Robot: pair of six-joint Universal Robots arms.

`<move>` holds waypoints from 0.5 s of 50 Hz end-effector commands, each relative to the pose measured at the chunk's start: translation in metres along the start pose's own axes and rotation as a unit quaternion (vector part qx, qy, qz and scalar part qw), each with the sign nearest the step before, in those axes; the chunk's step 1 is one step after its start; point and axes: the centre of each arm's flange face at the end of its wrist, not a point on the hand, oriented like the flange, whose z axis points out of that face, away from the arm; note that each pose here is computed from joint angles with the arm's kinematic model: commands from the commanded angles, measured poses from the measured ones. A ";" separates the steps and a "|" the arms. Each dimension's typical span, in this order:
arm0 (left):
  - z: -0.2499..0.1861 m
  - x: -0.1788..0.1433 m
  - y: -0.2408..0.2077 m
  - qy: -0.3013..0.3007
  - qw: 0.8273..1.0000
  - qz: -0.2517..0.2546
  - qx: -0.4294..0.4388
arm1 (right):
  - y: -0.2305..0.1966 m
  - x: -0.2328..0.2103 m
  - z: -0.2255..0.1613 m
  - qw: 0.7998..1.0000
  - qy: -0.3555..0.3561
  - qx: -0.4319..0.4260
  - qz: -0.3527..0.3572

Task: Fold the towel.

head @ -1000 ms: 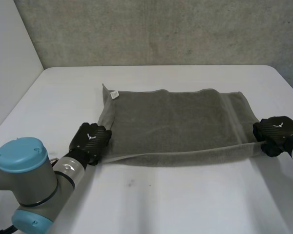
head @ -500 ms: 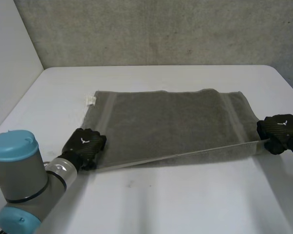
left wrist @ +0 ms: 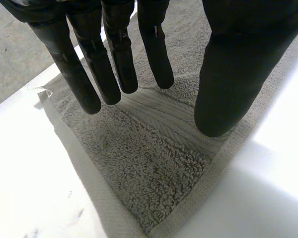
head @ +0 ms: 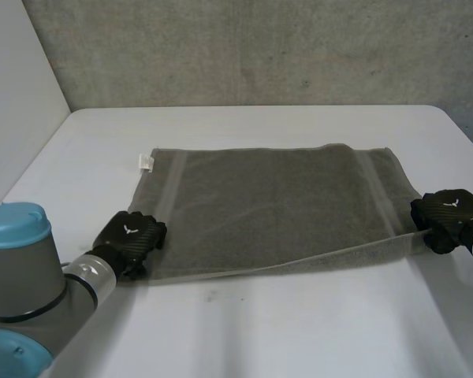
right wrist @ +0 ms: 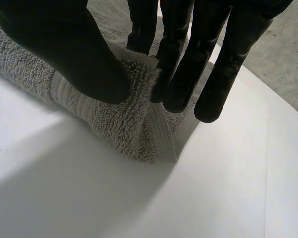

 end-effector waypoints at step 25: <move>0.003 0.001 0.010 0.006 1.000 -0.007 -0.022 | 0.002 -0.002 0.001 1.000 -0.004 -0.003 -0.001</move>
